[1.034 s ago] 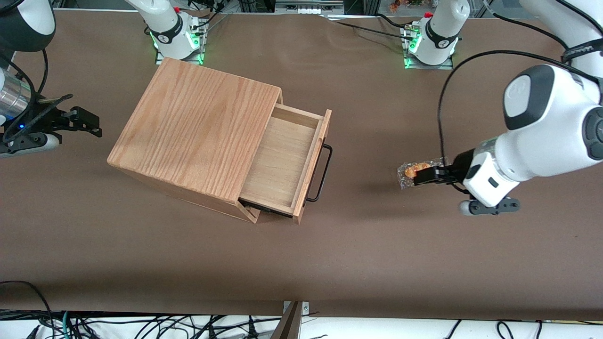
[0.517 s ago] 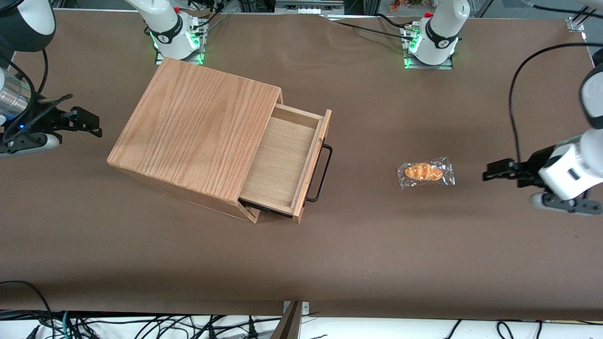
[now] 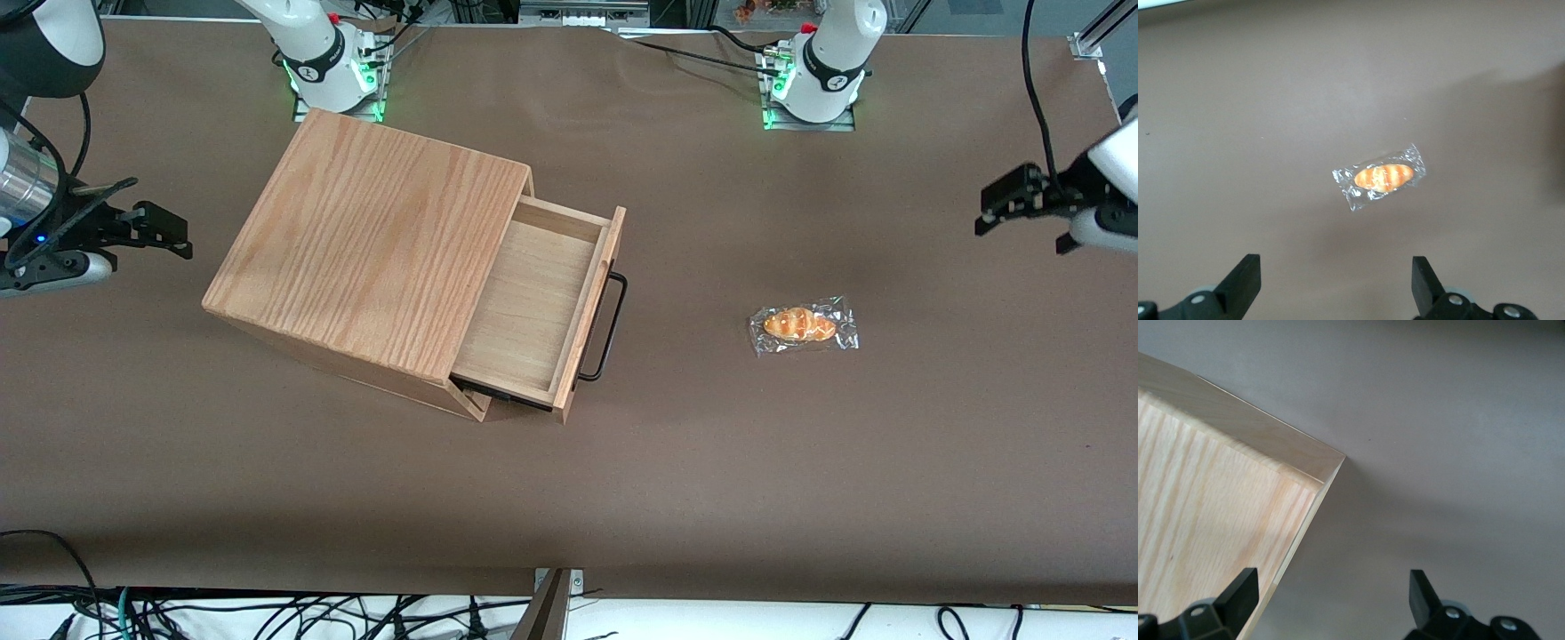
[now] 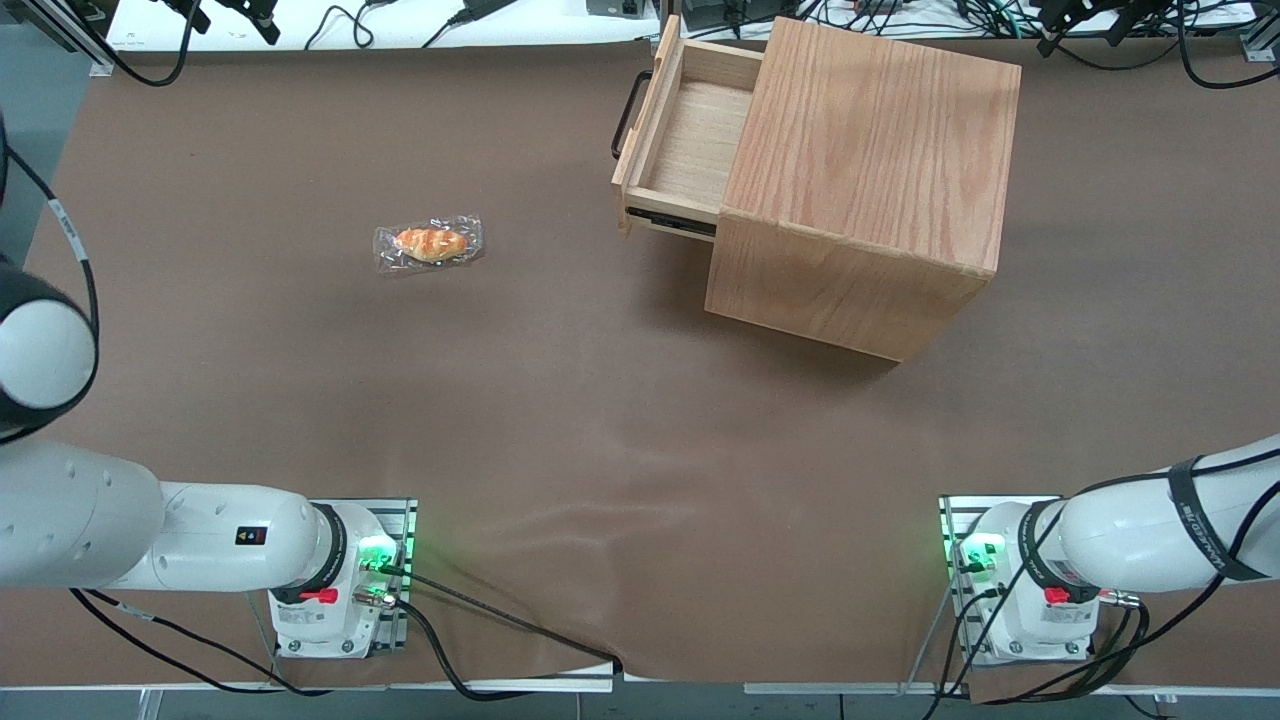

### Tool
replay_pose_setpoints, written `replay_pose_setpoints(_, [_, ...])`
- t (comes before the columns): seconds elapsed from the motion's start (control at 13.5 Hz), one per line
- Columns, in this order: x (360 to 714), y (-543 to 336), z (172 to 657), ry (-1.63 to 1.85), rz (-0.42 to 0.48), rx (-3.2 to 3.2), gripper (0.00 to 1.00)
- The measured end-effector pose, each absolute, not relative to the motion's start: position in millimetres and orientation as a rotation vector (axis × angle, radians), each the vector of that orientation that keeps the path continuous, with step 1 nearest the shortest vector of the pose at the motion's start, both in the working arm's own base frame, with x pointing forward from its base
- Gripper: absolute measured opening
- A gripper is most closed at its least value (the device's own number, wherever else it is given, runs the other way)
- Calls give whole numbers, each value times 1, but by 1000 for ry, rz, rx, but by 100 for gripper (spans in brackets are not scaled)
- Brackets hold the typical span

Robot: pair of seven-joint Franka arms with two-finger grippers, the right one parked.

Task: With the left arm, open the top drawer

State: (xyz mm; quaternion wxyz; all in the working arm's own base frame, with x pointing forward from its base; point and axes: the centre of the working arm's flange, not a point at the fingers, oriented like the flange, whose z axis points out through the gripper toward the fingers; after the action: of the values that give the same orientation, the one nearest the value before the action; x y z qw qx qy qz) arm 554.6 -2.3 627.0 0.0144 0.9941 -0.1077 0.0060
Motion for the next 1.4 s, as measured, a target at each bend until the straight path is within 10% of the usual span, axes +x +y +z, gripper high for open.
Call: replay_pose_setpoints(1.4, [554, -7, 606, -244, 39, 3103, 100])
